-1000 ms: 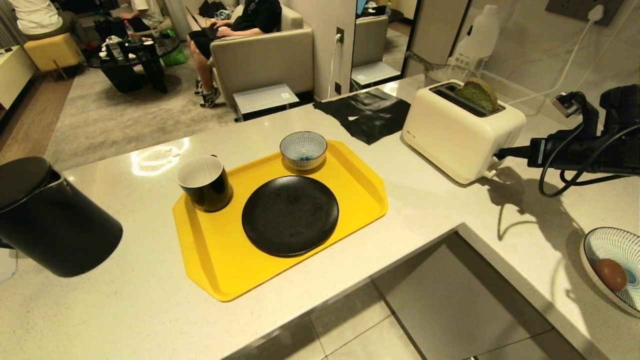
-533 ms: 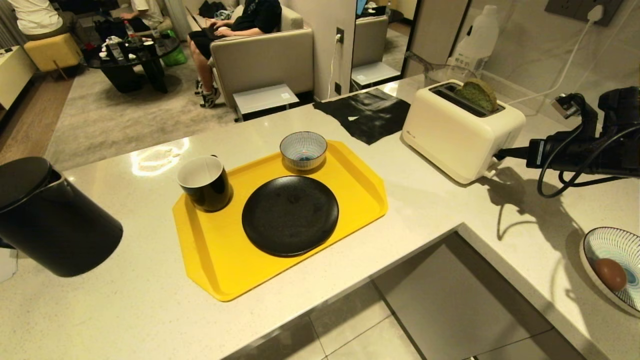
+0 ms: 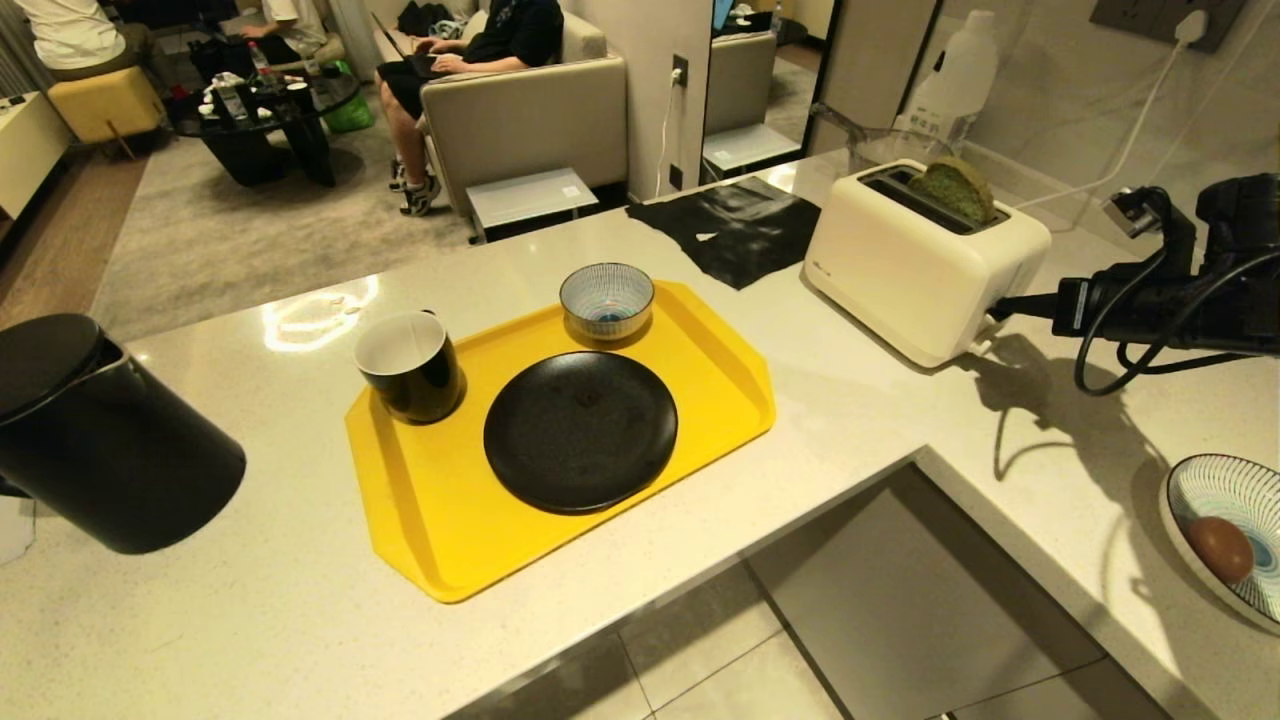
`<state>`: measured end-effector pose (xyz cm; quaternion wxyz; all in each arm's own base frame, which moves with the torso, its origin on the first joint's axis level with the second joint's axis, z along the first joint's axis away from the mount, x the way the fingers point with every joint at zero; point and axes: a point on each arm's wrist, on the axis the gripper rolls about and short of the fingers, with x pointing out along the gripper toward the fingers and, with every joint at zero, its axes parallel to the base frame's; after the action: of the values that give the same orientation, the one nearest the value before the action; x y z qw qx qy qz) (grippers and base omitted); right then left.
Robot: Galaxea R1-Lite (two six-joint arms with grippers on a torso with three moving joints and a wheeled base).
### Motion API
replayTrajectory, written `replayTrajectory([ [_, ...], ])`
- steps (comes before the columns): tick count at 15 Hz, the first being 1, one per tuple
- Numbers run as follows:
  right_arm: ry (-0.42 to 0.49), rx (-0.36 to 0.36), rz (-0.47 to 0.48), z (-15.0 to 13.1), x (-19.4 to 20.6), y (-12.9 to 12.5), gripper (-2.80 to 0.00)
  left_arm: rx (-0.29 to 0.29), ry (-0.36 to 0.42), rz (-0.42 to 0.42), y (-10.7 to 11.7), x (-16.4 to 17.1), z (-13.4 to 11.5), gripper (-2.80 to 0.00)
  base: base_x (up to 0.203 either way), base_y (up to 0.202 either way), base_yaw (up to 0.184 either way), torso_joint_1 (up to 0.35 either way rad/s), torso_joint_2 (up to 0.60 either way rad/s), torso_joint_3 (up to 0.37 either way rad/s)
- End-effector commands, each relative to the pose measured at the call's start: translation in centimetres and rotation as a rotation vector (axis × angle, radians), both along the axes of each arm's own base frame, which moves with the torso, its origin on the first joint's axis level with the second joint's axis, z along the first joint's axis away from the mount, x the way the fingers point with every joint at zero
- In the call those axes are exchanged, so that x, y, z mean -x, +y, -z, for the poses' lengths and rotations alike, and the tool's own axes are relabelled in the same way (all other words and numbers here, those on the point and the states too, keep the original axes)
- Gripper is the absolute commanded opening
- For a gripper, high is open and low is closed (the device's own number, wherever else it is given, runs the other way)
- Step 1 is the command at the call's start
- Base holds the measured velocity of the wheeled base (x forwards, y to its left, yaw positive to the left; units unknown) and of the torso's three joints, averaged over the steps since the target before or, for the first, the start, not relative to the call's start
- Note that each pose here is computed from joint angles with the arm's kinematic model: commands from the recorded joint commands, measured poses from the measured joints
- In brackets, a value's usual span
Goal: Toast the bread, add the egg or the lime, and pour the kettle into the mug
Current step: Use a bread toaster
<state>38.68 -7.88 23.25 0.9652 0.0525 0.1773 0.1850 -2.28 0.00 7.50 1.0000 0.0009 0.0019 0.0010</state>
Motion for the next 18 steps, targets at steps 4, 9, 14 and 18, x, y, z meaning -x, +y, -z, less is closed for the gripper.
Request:
replayTrajectory([
  [4, 0.0, -0.001, -0.004, 0.0, 0.02, 0.01, -2.8, 0.0, 0.001, -0.001, 0.0, 0.0, 0.0, -2.8, 0.0, 0.0, 0.0, 0.0, 0.0, 0.0],
  [9, 0.001, -0.002, -0.003, -0.02, 0.06, 0.02, -2.8, 0.0, 0.001, -0.001, 0.0, 0.0, 0.0, -2.8, 0.0, 0.0, 0.0, 0.0, 0.0, 0.0],
  [14, -0.002, -0.002, -0.003, -0.11, 0.05, 0.02, -2.8, 0.0, 0.0, 0.0, 0.0, 0.0, 0.0, -2.8, 0.0, 0.0, 0.0, 0.0, 0.0, 0.0],
  [18, -0.005, -0.001, -0.003, -0.19, 0.03, 0.02, -2.8, 0.0, 0.0, 0.0, 0.0, 0.01, 0.0, -2.8, 0.0, 0.0, 0.0, 0.0, 0.0, 0.0],
])
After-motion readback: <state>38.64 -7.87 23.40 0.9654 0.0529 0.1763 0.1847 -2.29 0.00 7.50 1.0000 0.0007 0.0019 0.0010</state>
